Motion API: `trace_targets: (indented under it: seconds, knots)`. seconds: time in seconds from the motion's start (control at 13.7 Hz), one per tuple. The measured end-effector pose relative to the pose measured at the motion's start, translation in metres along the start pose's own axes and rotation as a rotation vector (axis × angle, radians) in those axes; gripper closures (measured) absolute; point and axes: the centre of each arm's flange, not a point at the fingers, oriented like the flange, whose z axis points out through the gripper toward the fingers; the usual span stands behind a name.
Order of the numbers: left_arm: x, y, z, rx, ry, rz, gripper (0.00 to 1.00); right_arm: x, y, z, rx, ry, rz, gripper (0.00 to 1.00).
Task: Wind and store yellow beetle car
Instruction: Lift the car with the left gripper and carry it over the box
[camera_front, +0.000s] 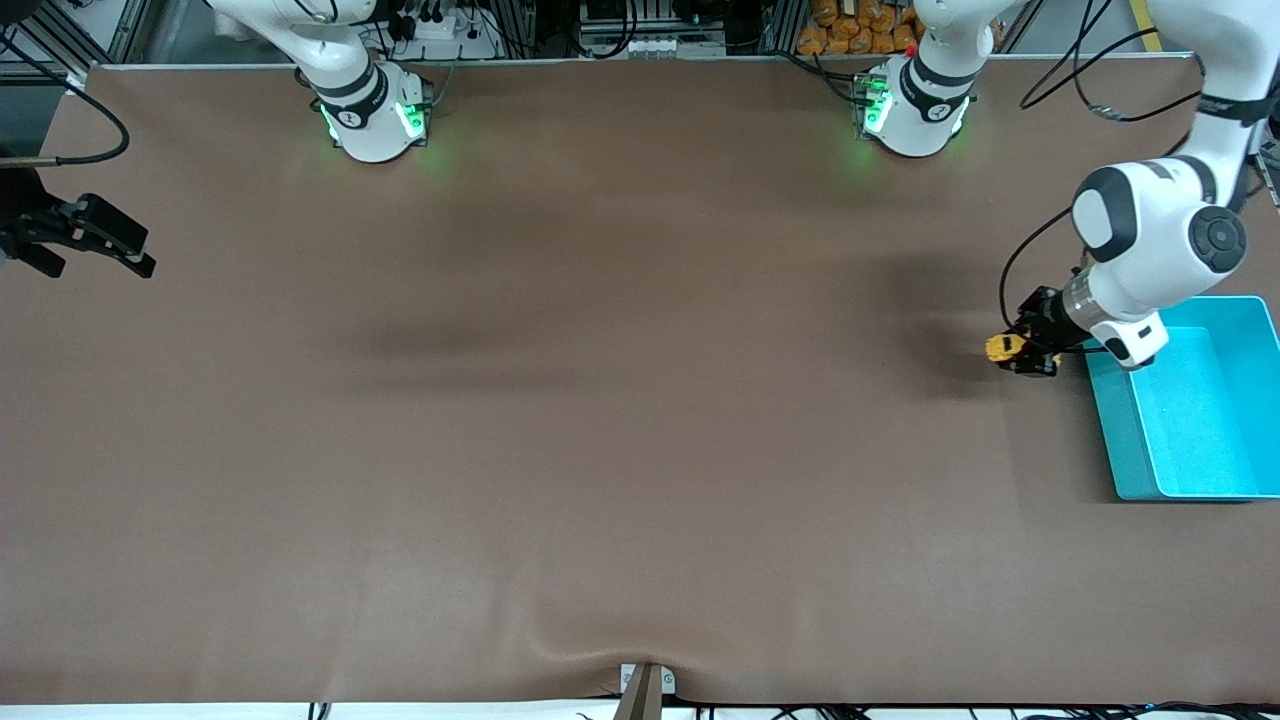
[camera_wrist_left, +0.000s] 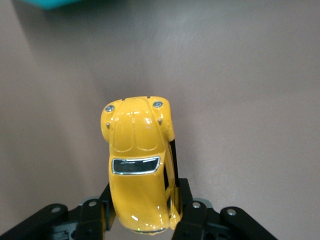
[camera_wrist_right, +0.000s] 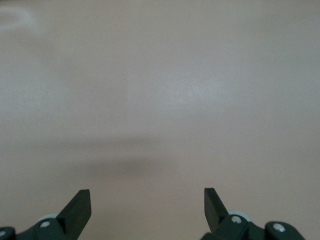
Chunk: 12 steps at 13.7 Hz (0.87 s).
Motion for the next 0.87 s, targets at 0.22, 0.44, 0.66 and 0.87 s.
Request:
trace_targets:
  seconds: [0.22, 0.44, 0.66, 0.87]
  knots:
    - [0.009, 0.017, -0.029, 0.010, 0.049, 0.081, 0.49, 0.000, 0.001, 0.000, 0.000, 0.000, 0.001, 0.00]
    - [0.028, 0.023, -0.049, -0.001, 0.060, 0.181, 0.49, 0.000, 0.001, 0.000, 0.000, 0.000, 0.002, 0.00]
    - [0.073, 0.021, -0.060, -0.009, 0.067, 0.312, 0.49, 0.000, 0.001, 0.000, 0.000, 0.000, 0.002, 0.00]
    - [0.111, 0.023, -0.060, 0.036, 0.106, 0.479, 0.49, 0.000, 0.001, 0.000, 0.000, -0.001, 0.002, 0.00]
